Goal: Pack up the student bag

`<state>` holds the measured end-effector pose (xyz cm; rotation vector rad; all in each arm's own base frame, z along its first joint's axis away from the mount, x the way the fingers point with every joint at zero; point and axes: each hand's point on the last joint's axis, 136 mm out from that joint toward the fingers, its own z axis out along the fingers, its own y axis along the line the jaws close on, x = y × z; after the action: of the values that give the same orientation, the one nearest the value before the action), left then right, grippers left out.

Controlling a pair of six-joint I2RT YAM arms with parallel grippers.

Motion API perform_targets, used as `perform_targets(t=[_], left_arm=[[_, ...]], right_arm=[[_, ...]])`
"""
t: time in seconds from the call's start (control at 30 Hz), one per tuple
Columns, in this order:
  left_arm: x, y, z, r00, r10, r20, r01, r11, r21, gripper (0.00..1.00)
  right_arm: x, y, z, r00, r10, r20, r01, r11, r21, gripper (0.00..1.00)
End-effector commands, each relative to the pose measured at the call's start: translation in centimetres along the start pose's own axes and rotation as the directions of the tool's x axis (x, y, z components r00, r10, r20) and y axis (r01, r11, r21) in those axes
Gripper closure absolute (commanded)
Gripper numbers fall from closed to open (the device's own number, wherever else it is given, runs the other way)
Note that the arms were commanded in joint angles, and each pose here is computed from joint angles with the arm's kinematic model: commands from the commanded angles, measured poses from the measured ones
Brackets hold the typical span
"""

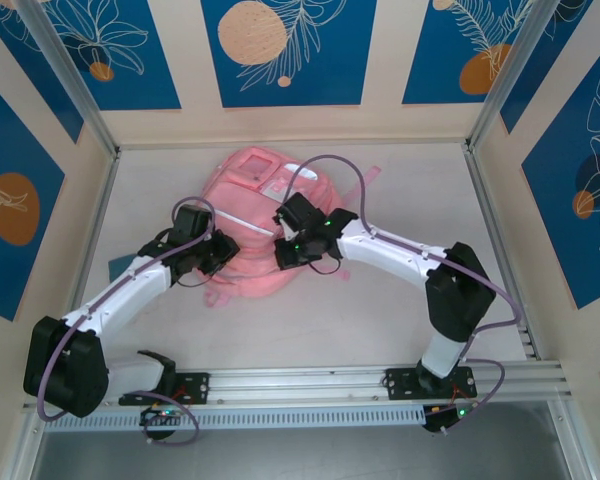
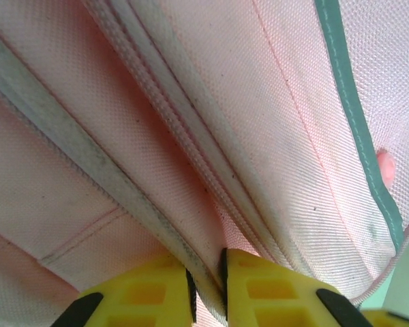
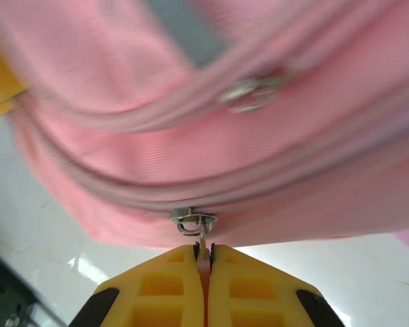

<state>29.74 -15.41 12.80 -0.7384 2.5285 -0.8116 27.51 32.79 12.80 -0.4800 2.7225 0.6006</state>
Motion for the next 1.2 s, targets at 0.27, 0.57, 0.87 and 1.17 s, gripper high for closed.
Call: perform_targets(t=[0.27, 0.57, 0.87, 1.17], left_arm=[[0.2, 2.5, -1.0, 0.998, 0.063, 0.016, -0.061, 0.993, -0.097, 0.88], [1.0, 3.0, -1.6, 0.994, 0.112, -0.014, -0.113, 0.988, -0.106, 0.91], [1.0, -0.8, -3.1, 0.98, 0.201, -0.007, -0.2, 0.979, 0.044, 0.7], [1.8, -7.4, -4.9, 0.923, 0.385, -0.013, -0.374, 0.903, 0.213, 0.39]], right_arm=[[-3.6, -9.0, -2.2, 0.986, 0.145, 0.078, -0.156, 0.976, 0.154, 1.0], [-7.1, -13.3, -2.8, 0.982, 0.123, 0.142, -0.163, 0.936, 0.312, 1.0], [-7.7, -12.4, -3.9, 0.99, 0.003, 0.14, -0.045, 0.953, 0.298, 0.94], [-5.8, -15.7, -6.1, 0.982, -0.165, 0.086, 0.117, 0.906, 0.406, 0.9]])
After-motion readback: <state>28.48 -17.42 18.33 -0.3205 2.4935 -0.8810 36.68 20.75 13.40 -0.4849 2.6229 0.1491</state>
